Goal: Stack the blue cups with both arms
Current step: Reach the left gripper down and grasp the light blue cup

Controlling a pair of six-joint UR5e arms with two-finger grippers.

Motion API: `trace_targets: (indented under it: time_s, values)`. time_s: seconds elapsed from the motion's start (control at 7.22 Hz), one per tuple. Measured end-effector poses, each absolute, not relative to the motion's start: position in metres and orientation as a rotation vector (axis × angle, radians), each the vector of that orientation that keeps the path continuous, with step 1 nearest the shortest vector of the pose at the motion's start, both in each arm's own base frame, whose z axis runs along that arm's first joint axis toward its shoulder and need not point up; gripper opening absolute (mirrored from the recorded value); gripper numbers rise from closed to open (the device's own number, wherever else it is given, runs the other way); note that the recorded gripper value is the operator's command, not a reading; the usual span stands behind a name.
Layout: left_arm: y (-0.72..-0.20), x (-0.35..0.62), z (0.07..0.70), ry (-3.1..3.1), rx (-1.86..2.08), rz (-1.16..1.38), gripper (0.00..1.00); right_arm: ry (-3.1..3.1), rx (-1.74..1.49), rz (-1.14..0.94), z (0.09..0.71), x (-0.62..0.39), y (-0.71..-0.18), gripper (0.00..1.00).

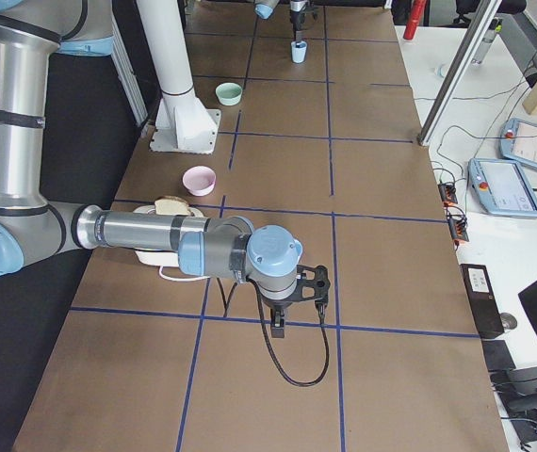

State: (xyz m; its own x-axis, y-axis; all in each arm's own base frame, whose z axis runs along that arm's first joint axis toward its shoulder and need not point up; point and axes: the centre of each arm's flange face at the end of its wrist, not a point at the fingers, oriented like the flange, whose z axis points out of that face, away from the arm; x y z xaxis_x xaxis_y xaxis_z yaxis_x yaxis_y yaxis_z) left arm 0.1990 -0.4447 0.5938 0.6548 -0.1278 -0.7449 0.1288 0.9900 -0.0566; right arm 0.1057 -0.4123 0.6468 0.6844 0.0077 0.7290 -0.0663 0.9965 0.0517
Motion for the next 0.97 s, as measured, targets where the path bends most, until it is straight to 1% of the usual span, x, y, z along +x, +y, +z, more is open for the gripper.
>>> trace_targets:
  time_s: [0.14,0.28,0.69,0.83,0.97]
  values:
    - [-0.445,0.2,0.595,0.844,-0.001,-0.146,0.04,-0.816,0.078,0.04,0.646,0.106,-0.413,1.0]
    - [-0.444,0.2,0.595,0.845,-0.003,-0.147,0.0,-0.815,0.079,0.04,0.645,0.106,-0.413,1.0]
    - [-0.443,0.201,0.578,0.877,-0.035,-0.143,0.0,-0.814,0.084,0.039,0.643,0.106,-0.415,1.0]
    - [-0.446,0.203,0.548,0.897,-0.07,-0.144,0.0,-0.813,0.085,0.038,0.642,0.106,-0.416,1.0]
    - [-0.456,0.21,0.499,0.896,-0.097,-0.153,0.0,-0.813,0.086,0.038,0.642,0.106,-0.416,1.0]
